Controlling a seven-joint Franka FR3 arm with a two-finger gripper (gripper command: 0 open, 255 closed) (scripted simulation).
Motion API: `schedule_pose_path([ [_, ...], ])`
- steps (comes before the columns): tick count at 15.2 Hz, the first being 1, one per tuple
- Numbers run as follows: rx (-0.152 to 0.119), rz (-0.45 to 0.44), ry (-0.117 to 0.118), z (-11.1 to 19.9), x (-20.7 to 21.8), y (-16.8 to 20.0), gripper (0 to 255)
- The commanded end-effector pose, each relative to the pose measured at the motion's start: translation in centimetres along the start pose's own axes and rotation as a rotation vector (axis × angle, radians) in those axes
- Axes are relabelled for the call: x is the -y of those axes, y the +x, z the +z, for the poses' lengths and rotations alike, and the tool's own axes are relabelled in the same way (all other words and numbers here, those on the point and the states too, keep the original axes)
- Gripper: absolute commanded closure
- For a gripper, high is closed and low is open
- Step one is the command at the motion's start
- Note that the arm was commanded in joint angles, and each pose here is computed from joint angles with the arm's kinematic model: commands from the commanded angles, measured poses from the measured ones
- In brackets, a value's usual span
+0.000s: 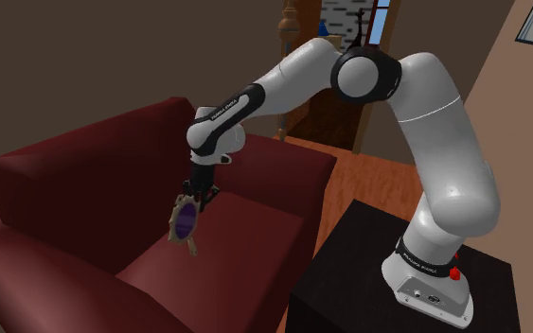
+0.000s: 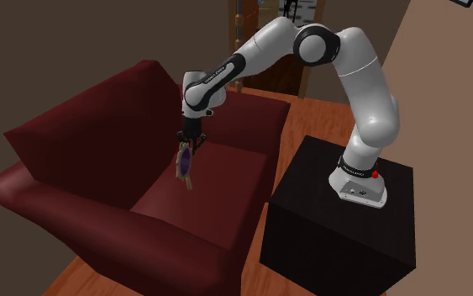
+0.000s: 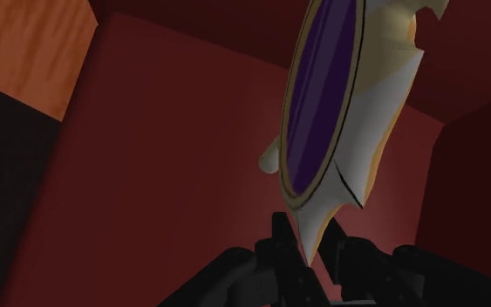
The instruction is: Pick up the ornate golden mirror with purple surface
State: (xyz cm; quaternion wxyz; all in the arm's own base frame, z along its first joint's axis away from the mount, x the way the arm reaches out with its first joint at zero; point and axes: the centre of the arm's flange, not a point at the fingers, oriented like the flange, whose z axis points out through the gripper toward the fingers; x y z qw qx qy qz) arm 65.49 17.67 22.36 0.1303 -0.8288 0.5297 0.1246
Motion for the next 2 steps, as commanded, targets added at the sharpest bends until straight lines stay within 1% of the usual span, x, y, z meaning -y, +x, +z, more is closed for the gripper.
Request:
schedule_pose_path([
  [1, 0.0, 0.0, 0.0, -0.57, 0.04, -0.25, 255],
  [2, 0.0, 0.0, 0.0, -0.57, 0.04, -0.25, 255],
])
